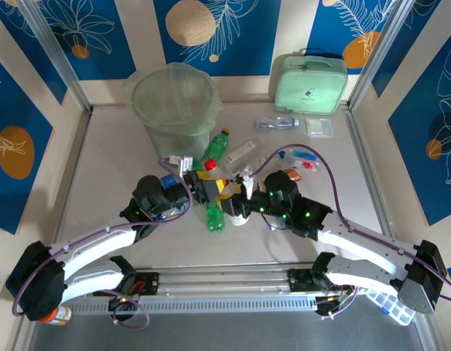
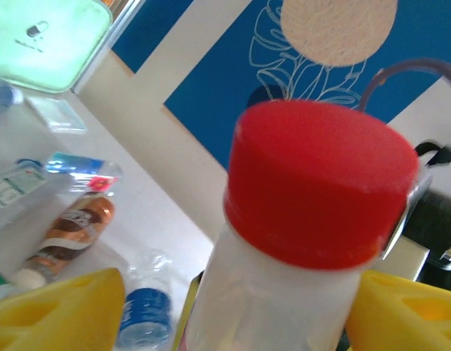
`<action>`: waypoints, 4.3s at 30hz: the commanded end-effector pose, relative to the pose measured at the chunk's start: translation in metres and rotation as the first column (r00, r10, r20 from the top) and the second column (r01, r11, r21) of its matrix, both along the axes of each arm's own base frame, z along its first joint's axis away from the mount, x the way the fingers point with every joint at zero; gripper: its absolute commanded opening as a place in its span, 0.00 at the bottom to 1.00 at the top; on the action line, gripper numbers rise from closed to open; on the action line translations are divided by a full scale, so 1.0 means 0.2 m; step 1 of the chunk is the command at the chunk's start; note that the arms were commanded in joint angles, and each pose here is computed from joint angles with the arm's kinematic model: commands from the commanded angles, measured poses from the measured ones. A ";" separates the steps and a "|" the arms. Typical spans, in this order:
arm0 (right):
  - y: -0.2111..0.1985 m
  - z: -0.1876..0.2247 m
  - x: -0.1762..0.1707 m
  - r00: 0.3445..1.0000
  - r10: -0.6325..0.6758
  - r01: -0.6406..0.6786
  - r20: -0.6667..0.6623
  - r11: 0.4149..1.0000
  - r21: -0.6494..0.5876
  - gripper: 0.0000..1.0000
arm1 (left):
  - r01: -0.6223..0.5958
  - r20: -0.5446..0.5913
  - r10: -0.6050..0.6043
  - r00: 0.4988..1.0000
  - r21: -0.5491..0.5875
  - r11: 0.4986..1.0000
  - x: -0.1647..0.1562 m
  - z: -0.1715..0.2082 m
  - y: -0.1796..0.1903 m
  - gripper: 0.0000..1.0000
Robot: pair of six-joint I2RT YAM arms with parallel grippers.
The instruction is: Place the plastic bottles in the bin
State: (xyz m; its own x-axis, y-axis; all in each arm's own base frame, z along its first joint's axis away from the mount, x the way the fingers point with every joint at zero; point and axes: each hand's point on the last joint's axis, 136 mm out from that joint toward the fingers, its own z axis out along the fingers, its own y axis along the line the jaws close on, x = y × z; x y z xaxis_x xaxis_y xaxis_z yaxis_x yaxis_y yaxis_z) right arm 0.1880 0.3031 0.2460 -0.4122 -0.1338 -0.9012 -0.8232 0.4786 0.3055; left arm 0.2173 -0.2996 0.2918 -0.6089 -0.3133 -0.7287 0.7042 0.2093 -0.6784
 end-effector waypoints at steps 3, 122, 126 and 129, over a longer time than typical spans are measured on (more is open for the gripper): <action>0.00 0.02 -0.03 0.999 0.037 -0.038 0.009 0.999 0.033 0.44 | 0.058 0.122 -0.048 0.991 -0.079 0.995 -0.04 0.21 -0.02 0.53; -0.38 -0.10 0.24 0.803 -0.594 0.595 0.043 0.804 -0.004 0.93 | -0.542 0.101 0.566 0.818 0.465 0.700 0.50 0.56 0.53 0.80; -0.36 -0.11 0.24 0.811 -0.583 0.584 0.046 0.811 -0.014 0.92 | -0.531 0.058 0.570 0.819 0.451 0.717 0.33 0.33 0.57 0.79; -0.31 -0.12 0.23 0.840 -0.540 0.542 0.049 0.840 -0.026 0.91 | -0.512 0.018 0.577 0.817 0.485 0.709 0.25 0.14 0.61 0.78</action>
State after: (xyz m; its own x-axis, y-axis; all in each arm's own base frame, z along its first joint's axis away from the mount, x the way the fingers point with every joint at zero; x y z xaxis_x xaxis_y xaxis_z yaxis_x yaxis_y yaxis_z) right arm 0.2325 0.2317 0.2021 -0.4148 0.0470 -0.9087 -0.4111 0.8812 0.2332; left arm 0.2675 -0.1824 0.3384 -0.5310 -0.2344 -0.8143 0.3336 0.8256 -0.4551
